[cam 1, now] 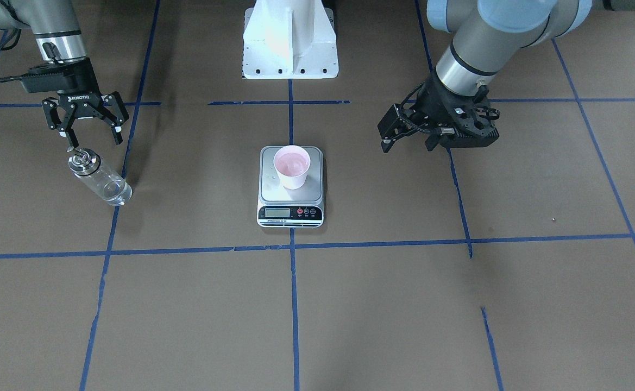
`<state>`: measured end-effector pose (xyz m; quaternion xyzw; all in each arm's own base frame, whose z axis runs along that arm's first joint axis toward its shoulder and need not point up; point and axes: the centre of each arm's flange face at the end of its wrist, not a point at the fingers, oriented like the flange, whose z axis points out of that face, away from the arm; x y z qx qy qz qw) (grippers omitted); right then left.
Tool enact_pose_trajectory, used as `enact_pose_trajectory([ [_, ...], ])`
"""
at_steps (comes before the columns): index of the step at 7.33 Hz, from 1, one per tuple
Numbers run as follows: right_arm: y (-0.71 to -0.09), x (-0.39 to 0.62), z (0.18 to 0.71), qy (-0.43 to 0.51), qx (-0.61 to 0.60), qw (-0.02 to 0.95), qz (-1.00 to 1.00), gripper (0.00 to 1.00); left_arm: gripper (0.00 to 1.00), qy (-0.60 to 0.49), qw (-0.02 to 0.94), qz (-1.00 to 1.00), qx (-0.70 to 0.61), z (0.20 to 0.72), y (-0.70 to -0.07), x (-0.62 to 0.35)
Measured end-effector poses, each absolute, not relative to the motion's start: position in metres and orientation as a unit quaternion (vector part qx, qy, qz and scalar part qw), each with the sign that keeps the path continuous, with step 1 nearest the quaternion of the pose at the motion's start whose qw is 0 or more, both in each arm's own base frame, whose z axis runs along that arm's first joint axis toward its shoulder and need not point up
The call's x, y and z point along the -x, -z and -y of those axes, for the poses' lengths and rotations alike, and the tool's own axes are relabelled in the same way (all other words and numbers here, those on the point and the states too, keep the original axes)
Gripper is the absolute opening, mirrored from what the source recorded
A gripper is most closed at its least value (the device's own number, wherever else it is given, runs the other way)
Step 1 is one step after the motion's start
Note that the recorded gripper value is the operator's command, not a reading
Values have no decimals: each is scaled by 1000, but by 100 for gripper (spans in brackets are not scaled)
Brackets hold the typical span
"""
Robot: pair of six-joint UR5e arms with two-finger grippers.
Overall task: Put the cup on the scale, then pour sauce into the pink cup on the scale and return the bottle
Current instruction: 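Move the right gripper to the glass dispenser while the left arm withdraws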
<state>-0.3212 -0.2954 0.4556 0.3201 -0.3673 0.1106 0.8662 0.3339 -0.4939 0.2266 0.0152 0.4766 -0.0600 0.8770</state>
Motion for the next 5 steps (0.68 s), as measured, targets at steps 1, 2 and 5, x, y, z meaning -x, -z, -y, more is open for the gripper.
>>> enact_pose_trajectory([
  [1,-463,330,294,-121,-330,865,359,100,100,34,885,-463,-35,500,-248,-319],
  [2,-470,339,296,-132,-339,863,351,100,100,11,891,-451,-52,504,-268,-302],
  [5,-485,359,303,-148,-369,856,330,100,100,-6,897,-438,-66,508,-290,-280],
])
